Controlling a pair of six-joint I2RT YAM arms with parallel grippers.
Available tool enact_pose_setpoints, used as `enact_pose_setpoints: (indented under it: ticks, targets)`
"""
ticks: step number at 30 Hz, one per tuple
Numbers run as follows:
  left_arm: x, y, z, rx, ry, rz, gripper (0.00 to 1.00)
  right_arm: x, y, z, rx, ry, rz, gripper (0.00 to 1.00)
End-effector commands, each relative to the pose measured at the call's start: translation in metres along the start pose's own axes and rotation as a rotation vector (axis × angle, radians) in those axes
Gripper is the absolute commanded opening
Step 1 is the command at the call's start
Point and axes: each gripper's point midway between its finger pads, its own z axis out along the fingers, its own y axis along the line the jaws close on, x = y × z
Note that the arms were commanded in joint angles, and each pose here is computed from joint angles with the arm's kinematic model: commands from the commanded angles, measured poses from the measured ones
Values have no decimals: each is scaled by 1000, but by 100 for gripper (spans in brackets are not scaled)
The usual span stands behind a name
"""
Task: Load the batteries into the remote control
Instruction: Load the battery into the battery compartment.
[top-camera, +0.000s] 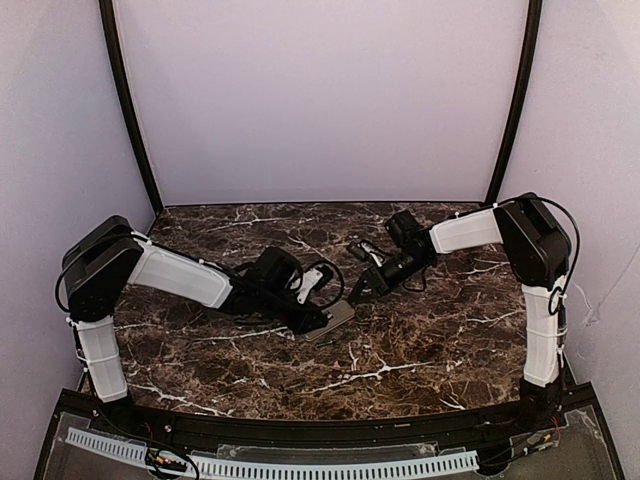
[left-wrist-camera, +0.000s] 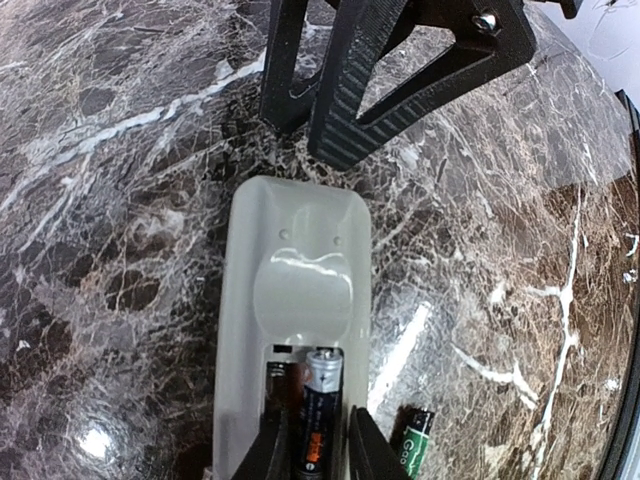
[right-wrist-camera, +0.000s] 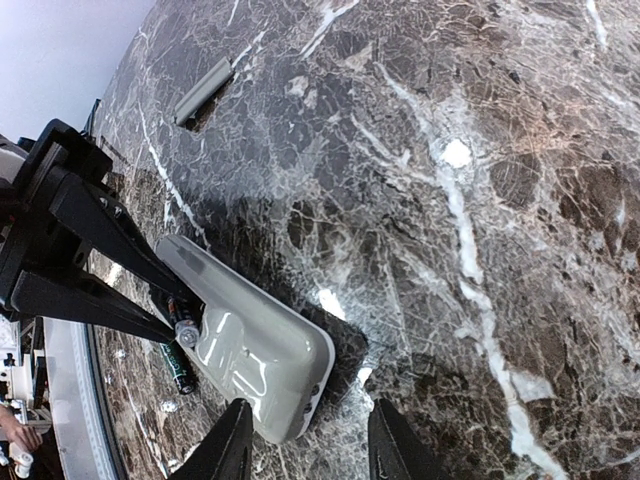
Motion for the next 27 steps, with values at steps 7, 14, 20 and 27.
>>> enact_pose_setpoints:
  ticks: [7,14,20,27]
  targets:
    - [-25,-6,-16,-12,-11,18,28,2,0,2,-2,7,2,38]
    - [-43,-8,-25,-27,-39,51,37,2,0,2,-1,8,4,38]
    - [-40,-14,-25,5,-7,93,30,7,0,2,1,21,15,38]
    - [-36,-18,-20,62,40,102,25,17,4,9,-10,44,24,38]
